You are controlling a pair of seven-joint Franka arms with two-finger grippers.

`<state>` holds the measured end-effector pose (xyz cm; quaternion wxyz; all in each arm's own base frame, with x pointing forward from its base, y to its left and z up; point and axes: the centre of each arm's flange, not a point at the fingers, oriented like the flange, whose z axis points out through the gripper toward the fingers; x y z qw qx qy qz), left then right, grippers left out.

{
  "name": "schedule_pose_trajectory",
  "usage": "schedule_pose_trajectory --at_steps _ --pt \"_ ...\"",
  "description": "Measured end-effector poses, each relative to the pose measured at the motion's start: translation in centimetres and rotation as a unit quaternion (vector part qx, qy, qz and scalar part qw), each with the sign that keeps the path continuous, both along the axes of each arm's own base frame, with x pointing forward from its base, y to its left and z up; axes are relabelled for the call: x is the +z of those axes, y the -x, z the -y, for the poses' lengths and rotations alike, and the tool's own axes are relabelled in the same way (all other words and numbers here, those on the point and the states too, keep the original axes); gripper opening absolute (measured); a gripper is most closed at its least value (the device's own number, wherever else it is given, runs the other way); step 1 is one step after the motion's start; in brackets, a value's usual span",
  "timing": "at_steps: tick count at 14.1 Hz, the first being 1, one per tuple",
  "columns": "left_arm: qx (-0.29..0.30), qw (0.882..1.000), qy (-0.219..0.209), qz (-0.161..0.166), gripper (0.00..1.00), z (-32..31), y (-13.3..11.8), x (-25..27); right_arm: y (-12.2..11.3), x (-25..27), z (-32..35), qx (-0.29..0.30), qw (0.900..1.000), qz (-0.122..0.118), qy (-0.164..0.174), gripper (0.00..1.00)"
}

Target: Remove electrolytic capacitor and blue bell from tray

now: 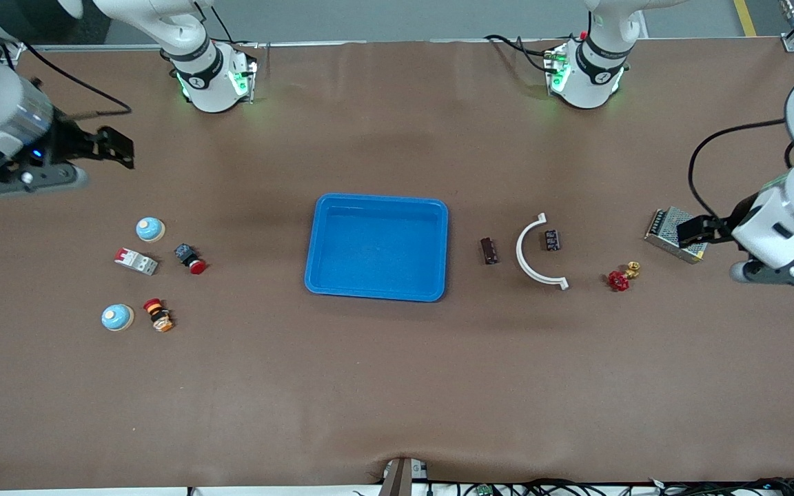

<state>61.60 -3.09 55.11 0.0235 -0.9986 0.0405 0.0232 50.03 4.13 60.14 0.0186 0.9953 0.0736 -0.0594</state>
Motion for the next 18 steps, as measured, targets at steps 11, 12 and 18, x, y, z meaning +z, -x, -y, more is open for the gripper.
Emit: schedule_pose_trajectory --at_steps 11,12,18 --pt "-0.039 0.999 0.011 0.027 1.00 3.0 8.2 11.9 0.1 3.2 8.5 -0.063 0.996 0.069 -0.006 1.00" --pt "-0.043 0.999 0.011 0.022 1.00 3.4 8.5 12.0 -0.2 3.3 9.0 -0.069 0.995 0.070 -0.008 1.00" --pt "-0.051 0.998 0.010 0.017 1.00 4.3 8.7 12.1 -0.8 3.7 8.2 -0.083 0.994 0.076 -0.015 1.00"
